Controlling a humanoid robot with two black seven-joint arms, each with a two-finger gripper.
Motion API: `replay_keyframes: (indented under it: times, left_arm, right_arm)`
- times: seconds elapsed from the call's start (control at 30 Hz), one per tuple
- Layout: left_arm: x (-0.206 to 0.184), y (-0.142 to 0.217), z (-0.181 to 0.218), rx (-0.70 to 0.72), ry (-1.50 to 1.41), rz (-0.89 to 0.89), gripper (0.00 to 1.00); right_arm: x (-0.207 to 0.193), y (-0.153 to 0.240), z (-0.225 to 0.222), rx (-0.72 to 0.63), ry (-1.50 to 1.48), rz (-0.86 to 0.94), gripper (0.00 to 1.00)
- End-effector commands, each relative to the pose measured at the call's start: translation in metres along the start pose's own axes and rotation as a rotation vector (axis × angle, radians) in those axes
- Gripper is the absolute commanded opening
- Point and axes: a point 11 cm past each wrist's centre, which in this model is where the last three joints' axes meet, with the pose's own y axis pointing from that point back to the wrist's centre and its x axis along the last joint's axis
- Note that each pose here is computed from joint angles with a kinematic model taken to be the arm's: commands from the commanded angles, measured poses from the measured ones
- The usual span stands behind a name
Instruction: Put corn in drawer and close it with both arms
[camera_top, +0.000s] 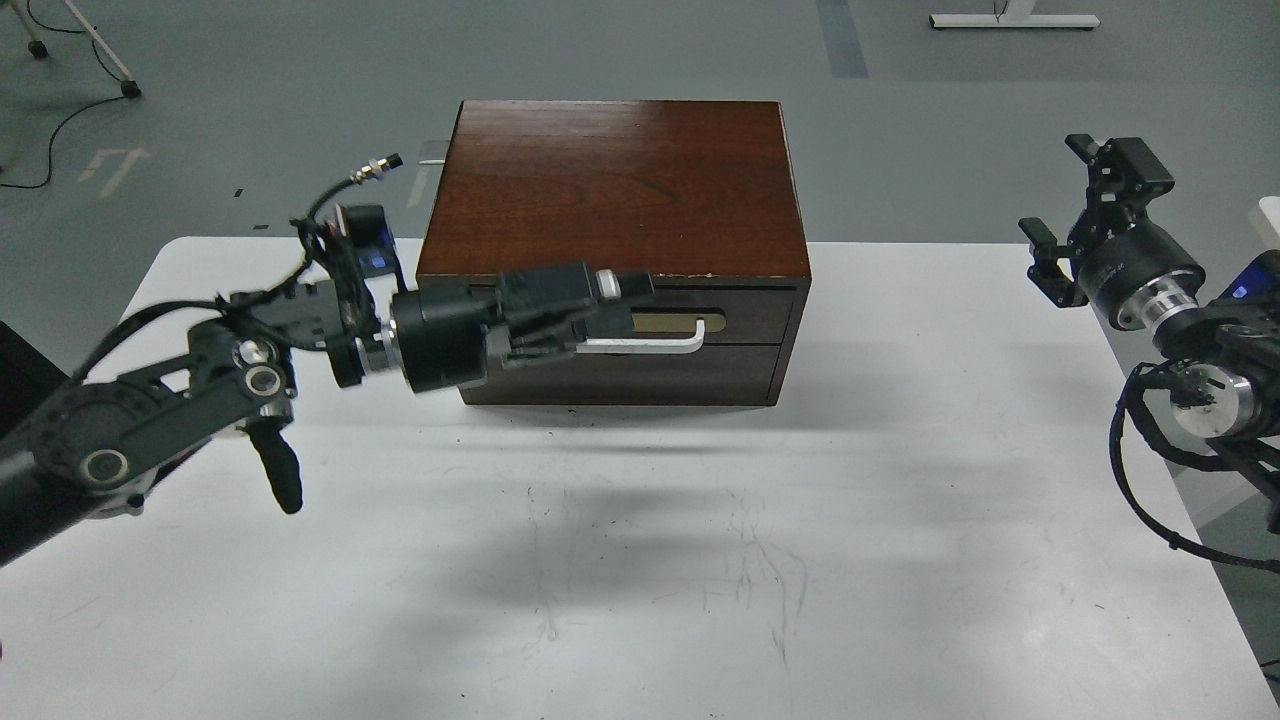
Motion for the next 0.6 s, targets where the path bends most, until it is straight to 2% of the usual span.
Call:
replay_keyframes:
  times: [0.0, 0.1, 0.17, 0.23, 0.33, 0.4, 0.57]
  left_arm:
    - [0.059, 0.025, 0.003, -0.001, -0.012, 0.197, 0.98]
    - [0.100, 0.059, -0.011, 0.024, 0.066, 0.373, 0.98]
    - [0.127, 0.101, -0.024, 0.019, 0.190, 0.552, 0.98]
    - [0.134, 0.120, -0.040, 0.101, 0.290, 0.625, 0.98]
    - [0.122, 0.153, -0.085, 0.230, 0.582, 0.737, 0.98]
    - [0.113, 0.161, -0.098, 0.263, 0.689, 0.751, 0.98]
    - [0.093, 0.165, -0.117, 0.295, 0.755, 0.750, 0.98]
  right_arm:
    - [-0.004, -0.003, -0.003, 0.011, -0.009, -0.006, 1.00]
    - [-0.009, -0.005, -0.005, 0.021, -0.024, -0.014, 1.00]
    - [-0.012, -0.006, -0.005, 0.022, -0.029, -0.020, 1.00]
    - [-0.013, -0.006, -0.005, 0.022, -0.031, -0.025, 1.00]
    - [-0.017, -0.006, -0.004, 0.020, -0.041, -0.036, 1.00]
    - [-0.019, -0.005, -0.003, 0.019, -0.044, -0.041, 1.00]
    - [-0.022, -0.004, -0.002, 0.015, -0.047, -0.051, 1.00]
